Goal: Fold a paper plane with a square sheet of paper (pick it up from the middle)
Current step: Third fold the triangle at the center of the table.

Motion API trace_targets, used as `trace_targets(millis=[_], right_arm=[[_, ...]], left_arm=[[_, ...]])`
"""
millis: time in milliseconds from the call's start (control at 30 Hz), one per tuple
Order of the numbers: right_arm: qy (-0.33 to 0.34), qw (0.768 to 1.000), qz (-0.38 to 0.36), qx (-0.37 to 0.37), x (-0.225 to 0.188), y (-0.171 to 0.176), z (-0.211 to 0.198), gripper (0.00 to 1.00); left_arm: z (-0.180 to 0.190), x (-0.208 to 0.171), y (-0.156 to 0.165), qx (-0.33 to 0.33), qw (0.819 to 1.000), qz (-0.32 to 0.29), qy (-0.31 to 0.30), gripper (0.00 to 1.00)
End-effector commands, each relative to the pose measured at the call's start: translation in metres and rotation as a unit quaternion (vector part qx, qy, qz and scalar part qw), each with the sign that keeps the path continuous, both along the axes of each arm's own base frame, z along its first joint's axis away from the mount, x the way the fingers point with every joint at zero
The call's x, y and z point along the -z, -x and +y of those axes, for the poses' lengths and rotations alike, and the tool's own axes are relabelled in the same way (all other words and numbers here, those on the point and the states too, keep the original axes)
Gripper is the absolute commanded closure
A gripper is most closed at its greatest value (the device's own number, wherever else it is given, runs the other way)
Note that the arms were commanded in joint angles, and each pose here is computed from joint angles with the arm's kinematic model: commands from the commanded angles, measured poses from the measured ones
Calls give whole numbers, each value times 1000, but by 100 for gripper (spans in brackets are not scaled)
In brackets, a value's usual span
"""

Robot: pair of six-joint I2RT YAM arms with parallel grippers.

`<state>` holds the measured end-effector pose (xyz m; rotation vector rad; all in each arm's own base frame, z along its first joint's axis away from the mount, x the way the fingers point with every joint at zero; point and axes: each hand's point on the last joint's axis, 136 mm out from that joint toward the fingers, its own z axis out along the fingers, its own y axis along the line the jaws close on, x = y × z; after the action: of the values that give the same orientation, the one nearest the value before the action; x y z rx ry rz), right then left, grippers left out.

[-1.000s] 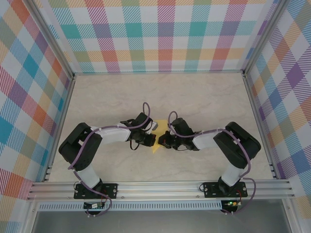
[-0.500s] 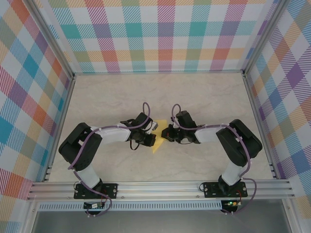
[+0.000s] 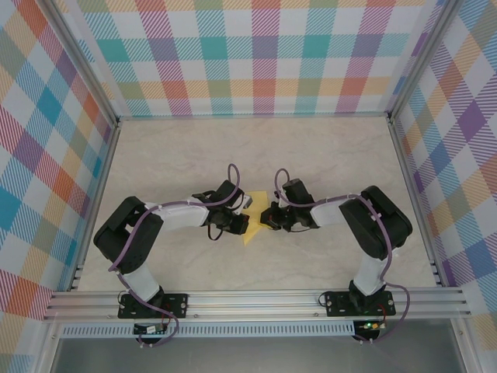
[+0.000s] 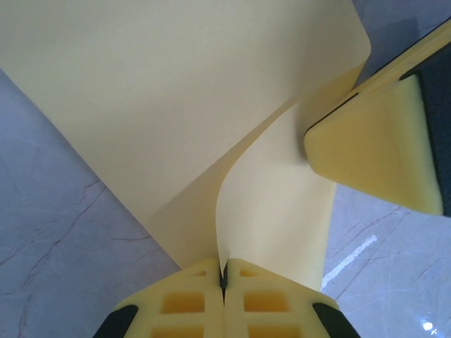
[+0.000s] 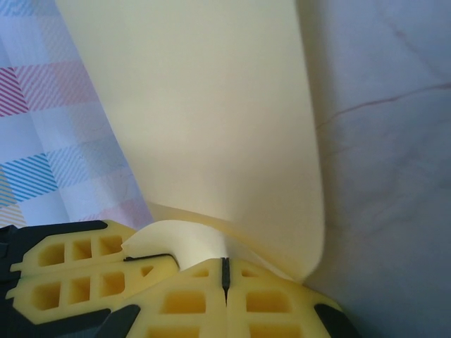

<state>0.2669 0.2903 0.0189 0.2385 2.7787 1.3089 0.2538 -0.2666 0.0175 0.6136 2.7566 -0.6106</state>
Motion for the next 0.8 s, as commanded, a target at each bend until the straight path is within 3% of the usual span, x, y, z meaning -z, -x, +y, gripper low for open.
trace_targets(millis=[0, 333, 633, 767], right_arm=[[-21, 999, -28, -5, -30, -12, -4, 95], [-43, 999, -19, -26, -25, -20, 0, 96], [21, 1000, 15, -8, 19, -15, -17, 97], [15, 1000, 15, -12, -3, -18, -14, 95]], left_arm=[[32, 33, 25, -10, 996, 50, -73, 100], [32, 33, 24, -13, 996, 49, -71, 100], [34, 36, 27, -10, 996, 52, -76, 100], [37, 34, 26, -11, 995, 48, -82, 100]])
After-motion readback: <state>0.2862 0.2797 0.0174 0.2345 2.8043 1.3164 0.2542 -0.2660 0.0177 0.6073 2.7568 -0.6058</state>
